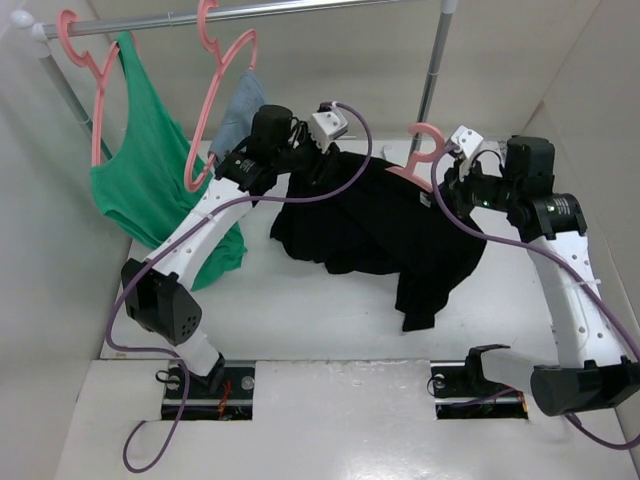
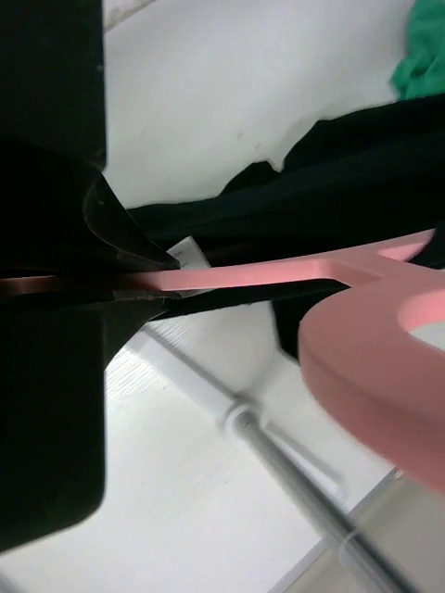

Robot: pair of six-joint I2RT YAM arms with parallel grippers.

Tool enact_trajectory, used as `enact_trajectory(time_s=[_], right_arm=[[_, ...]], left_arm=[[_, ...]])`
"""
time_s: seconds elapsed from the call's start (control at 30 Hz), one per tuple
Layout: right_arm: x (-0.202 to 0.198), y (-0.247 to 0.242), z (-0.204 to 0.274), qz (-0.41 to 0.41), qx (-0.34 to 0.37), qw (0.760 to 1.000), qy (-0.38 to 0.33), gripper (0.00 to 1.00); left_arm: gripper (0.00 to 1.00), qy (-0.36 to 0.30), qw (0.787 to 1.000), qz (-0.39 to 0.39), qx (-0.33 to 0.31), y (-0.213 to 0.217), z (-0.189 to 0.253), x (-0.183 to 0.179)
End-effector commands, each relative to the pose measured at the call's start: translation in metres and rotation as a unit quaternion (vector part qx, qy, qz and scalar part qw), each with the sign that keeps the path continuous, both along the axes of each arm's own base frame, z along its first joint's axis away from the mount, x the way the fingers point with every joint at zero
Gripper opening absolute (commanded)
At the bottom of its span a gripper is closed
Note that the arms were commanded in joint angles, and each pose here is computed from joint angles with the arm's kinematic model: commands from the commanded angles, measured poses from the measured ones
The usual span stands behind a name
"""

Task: Place the t-shirt on the hanger
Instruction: Place tshirt on hanger, then hang the hanger with tshirt onto the clothesline

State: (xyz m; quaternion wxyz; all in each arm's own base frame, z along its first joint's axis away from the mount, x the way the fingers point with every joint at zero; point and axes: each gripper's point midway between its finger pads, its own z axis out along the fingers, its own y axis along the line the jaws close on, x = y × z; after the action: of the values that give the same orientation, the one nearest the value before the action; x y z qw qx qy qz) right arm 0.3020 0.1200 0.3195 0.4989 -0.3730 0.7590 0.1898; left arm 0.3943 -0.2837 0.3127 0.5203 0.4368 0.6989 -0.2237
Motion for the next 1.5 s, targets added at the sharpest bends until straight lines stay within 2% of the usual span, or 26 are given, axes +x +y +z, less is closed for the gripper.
enact_trajectory(time_s=[0.0,0.03,0.1,0.13,0.17,0.3,0.4,0.57,0.67,0.93,0.97,1.13,1.27,1.47], right_arm=[[-0.015,-0.047,0.012,-0.106,-0.055,0.993,0.019,0.0],[-0.016,-0.047,0.017,-0.107,-0.054,0.993,0.015,0.0],[-0.015,-0.049,0.027,-0.112,-0.056,0.992,0.006,0.0],[-0.016,-0.045,0.032,-0.1,-0.047,0.994,0.0,0.0],[-0.017,-0.041,0.038,-0.092,-0.041,0.995,-0.006,0.0],[-0.016,-0.027,0.078,-0.062,-0.004,0.996,-0.058,0.0],[-0.013,-0.026,0.092,-0.066,0.006,0.995,-0.074,0.0],[-0.013,-0.015,0.123,-0.053,0.04,0.993,-0.101,0.0],[-0.018,-0.004,0.154,-0.036,0.063,0.988,-0.136,0.0],[-0.042,-0.002,0.25,-0.044,0.09,0.968,-0.231,0.0],[-0.043,-0.002,0.255,-0.043,0.091,0.967,-0.236,0.0],[-0.037,0.003,0.248,-0.035,0.101,0.968,-0.227,0.0],[-0.032,0.012,0.243,-0.014,0.119,0.967,-0.227,0.0],[-0.029,0.021,0.258,-0.01,0.168,0.953,-0.251,0.0]], left_arm=[[0.12,-0.053,0.975,0.216,0.016,0.086,0.019,0.066],[0.25,-0.056,0.975,0.213,0.012,0.088,0.023,0.067],[0.42,-0.058,0.979,0.193,0.002,0.081,0.031,0.064],[0.52,-0.052,0.986,0.158,-0.009,0.071,0.034,0.054],[0.66,-0.051,0.989,0.138,-0.017,0.066,0.041,0.047],[0.83,-0.04,0.997,0.046,-0.049,0.038,0.051,0.011],[0.85,-0.017,0.998,-0.005,-0.054,0.022,0.035,-0.015],[0.85,0.059,0.998,-0.024,-0.022,0.006,-0.027,-0.04],[0.85,0.074,0.997,-0.029,-0.02,-0.002,-0.048,-0.05],[0.95,0.05,0.997,0.0,-0.052,-0.011,-0.03,-0.038],[1.0,0.053,0.997,0.005,-0.049,-0.011,-0.034,-0.035],[1.0,0.036,0.998,0.009,-0.057,-0.014,-0.029,-0.027],[1.0,0.043,0.995,-0.03,-0.081,-0.035,-0.026,-0.036],[1.0,0.053,0.987,-0.128,-0.086,-0.088,-0.025,-0.075]])
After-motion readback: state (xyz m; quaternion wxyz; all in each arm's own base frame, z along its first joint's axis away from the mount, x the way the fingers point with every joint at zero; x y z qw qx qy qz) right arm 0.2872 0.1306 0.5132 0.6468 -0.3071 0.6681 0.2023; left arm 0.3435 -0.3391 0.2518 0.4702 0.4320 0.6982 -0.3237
